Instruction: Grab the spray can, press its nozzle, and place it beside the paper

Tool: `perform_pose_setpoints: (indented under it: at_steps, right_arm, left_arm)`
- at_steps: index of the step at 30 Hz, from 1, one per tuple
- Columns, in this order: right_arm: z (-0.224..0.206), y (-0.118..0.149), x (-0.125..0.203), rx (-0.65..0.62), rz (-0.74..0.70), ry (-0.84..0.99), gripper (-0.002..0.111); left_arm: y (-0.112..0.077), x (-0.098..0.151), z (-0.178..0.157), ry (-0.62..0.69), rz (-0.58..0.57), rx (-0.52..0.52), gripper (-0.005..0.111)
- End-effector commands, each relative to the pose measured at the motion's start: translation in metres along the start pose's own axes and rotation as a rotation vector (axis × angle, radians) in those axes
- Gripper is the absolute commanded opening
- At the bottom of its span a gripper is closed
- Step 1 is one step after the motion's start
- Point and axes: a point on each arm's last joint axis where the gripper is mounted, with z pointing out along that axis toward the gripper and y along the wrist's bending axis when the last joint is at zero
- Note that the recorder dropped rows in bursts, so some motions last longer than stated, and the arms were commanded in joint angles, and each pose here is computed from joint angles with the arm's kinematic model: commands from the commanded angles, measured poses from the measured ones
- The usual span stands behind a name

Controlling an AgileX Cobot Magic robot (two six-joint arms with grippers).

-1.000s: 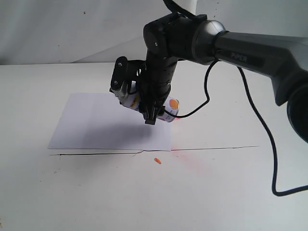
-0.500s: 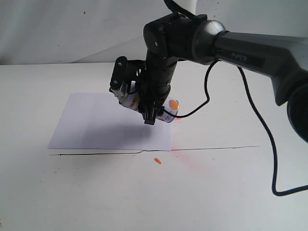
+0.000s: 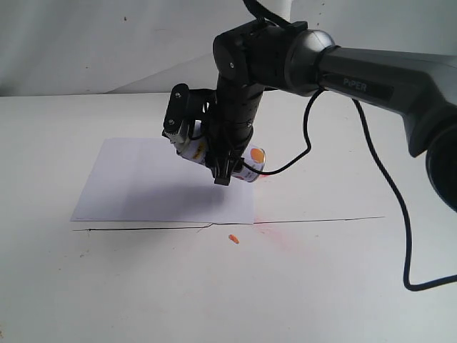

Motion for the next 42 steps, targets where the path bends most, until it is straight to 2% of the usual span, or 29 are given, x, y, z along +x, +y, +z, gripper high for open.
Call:
perform_pose_setpoints:
  at_steps: [1,3,8,11,14,17,24,26,29,35,40,42]
  right_arm:
    - [-0.011,-0.005,-0.004,0.029,0.016,-0.045,0.000]
    - [-0.011,-0.005,-0.004,0.028,0.018,-0.046,0.000]
    - [-0.011,-0.005,-0.004,0.029,0.020,-0.047,0.000]
    - [-0.011,-0.005,-0.004,0.030,0.018,-0.046,0.000]
    - [-0.011,-0.005,-0.004,0.030,0.018,-0.046,0.000]
    - [-0.011,-0.005,-0.004,0.030,0.018,-0.046,0.000]
    - [-0.011,-0.005,-0.002,0.032,0.005,-0.018,0.000]
    - [-0.011,-0.005,0.000,0.031,0.001,-0.003,0.000]
    - [-0.011,-0.005,0.002,0.029,-0.006,0.017,0.000]
    - [-0.011,-0.005,0.002,0.029,-0.003,0.019,0.000]
    - [-0.011,-0.006,0.002,0.035,0.002,0.025,0.000]
    - [-0.011,-0.006,0.002,0.035,0.002,0.025,0.000]
  left_arm:
    - [-0.014,-0.028,0.032,0.170,-0.031,-0.038,0.001]
    - [-0.019,-0.035,0.057,0.286,-0.044,-0.071,0.001]
    - [-0.023,-0.030,0.123,0.622,-0.102,-0.160,0.001]
    - [-0.026,-0.023,0.157,0.741,-0.176,-0.184,0.001]
    - [-0.026,-0.018,0.186,0.801,-0.174,-0.185,0.001]
    - [-0.027,-0.021,0.205,0.790,-0.162,-0.182,0.001]
    - [-0.025,-0.029,0.228,0.643,-0.171,-0.169,0.001]
    - [-0.026,-0.032,0.230,0.616,-0.135,-0.153,0.001]
    - [-0.028,-0.030,0.233,0.686,-0.058,-0.128,0.001]
    - [-0.026,-0.008,0.264,0.910,-0.097,-0.113,0.001]
    - [-0.022,0.020,0.302,1.130,-0.204,0.053,0.000]
    - [-0.017,0.032,0.315,1.178,-0.199,0.111,0.000]
